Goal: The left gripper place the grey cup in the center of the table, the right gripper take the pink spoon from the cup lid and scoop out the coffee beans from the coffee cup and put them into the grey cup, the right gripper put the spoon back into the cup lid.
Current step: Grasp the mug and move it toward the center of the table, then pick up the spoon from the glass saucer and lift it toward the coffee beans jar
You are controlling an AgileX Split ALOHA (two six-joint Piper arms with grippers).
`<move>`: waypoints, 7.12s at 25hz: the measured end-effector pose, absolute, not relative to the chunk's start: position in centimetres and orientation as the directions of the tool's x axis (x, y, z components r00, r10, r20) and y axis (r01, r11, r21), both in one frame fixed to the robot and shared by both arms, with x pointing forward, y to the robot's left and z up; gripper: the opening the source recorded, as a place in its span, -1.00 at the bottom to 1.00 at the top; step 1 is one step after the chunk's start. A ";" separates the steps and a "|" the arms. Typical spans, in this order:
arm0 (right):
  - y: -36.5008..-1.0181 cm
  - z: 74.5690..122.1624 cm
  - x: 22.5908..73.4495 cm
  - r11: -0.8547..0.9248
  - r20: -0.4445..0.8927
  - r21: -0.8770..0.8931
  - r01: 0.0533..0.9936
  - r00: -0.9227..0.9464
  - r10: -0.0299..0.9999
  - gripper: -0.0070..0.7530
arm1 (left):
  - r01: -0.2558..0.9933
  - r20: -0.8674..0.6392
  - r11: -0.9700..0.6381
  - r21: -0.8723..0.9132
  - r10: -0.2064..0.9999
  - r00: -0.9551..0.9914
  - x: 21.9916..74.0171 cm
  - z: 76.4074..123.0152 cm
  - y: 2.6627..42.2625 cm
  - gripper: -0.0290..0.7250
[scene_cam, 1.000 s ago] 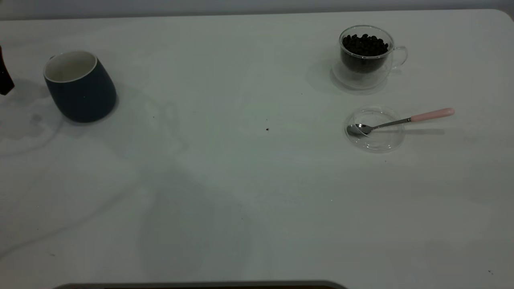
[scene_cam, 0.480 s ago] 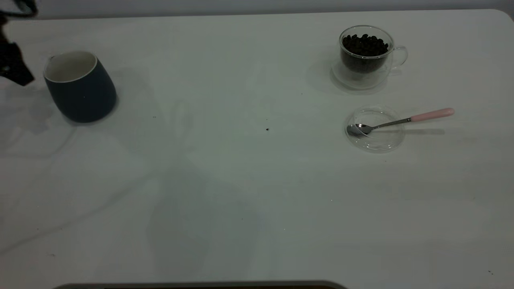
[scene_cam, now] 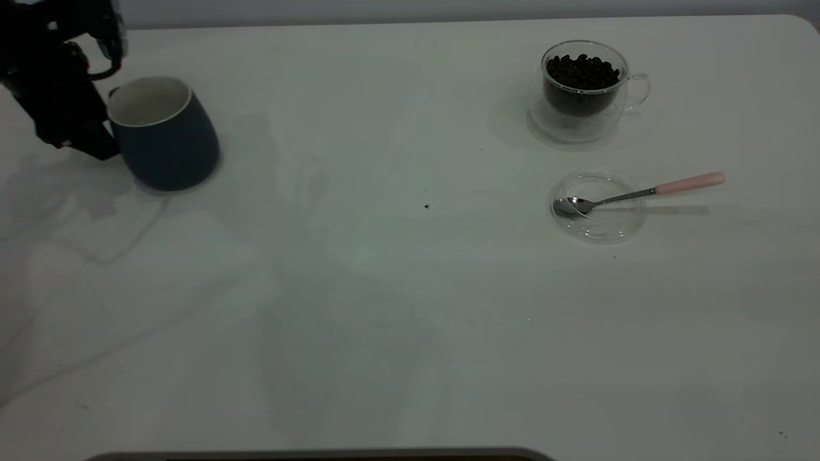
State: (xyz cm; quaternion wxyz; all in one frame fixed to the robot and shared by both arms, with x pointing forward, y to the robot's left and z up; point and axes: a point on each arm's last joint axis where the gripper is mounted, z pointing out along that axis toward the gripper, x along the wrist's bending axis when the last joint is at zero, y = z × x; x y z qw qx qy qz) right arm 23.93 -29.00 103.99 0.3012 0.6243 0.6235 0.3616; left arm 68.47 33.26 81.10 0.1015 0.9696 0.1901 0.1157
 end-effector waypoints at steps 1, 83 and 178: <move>-29.0 104.0 23.9 -0.041 0.076 0.827 0.561 -0.039 0.996 0.57 | 0.334 0.191 -0.910 0.246 0.383 0.904 68.6 81.1 32.9 0.63; -29.0 104.0 23.9 -0.041 0.076 0.827 0.561 -0.039 0.996 0.57 | 0.801 0.084 -0.523 0.292 0.848 0.523 55.2 112.6 25.3 0.63; -29.0 96.3 55.6 0.167 0.122 0.541 0.824 -0.273 0.954 0.39 | 0.627 0.047 -0.059 0.777 0.998 0.035 22.3 103.2 30.6 0.63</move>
